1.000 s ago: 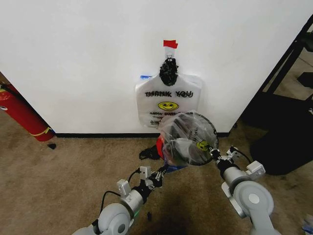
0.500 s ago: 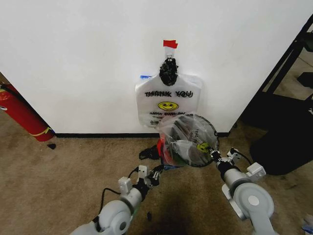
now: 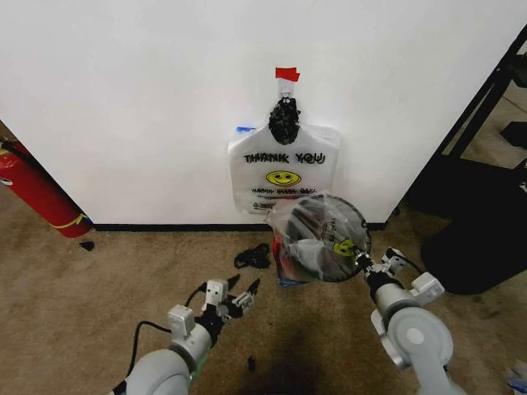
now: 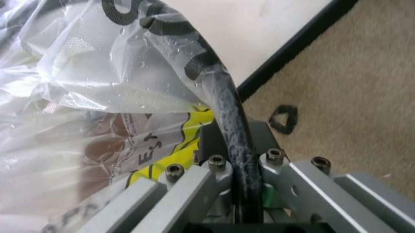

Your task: Pick up the garbage bag from the wall and place it over the trash bin.

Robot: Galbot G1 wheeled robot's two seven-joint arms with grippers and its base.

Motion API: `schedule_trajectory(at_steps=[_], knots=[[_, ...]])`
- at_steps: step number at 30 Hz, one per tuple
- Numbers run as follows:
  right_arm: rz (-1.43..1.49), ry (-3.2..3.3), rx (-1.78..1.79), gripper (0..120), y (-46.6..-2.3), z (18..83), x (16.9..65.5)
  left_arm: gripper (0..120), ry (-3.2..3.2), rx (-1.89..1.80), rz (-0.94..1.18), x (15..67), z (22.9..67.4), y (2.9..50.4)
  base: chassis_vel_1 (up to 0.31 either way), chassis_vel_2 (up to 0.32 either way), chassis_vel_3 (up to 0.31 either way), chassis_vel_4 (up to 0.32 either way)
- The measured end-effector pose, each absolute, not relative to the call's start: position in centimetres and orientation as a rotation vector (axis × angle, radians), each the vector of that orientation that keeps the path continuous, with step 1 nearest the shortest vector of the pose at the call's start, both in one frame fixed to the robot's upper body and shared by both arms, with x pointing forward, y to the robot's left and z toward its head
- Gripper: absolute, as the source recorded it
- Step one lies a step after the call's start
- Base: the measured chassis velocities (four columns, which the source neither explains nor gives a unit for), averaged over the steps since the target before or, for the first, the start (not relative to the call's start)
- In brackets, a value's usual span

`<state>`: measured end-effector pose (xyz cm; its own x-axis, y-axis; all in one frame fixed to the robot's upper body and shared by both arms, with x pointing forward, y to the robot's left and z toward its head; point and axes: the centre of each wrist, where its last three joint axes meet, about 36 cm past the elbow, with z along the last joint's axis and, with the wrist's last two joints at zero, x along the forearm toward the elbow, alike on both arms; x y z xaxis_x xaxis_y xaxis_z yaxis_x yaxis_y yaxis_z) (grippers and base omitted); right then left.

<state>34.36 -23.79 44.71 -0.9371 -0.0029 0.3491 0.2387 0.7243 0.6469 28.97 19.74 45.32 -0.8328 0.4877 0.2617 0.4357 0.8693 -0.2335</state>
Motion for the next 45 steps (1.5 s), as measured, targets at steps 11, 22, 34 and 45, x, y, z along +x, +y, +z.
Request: schedule_trajectory(at_steps=[11,22,34,45], knots=[[-0.836,-2.740,-0.222,0,-23.4,44.5,33.1,20,-2.705,-0.806,0.130,29.5,50.5,18.5,0.000,0.000,0.000,0.000],[-0.679,-2.858,-0.271,0,-21.5,43.8,33.0,0,-2.669,-0.853,0.023,32.4,55.2,16.9,0.000,0.000,0.000,0.000],[-0.501,-2.937,-0.319,0,-19.4,42.2,32.2,0,-2.426,-0.908,-0.055,36.0,56.5,9.4,0.000,0.000,0.000,0.000],[-0.437,-2.956,-0.320,0,-19.8,41.6,32.4,0,-2.408,-0.866,-0.147,39.2,56.7,3.7,0.000,0.000,0.000,0.000]])
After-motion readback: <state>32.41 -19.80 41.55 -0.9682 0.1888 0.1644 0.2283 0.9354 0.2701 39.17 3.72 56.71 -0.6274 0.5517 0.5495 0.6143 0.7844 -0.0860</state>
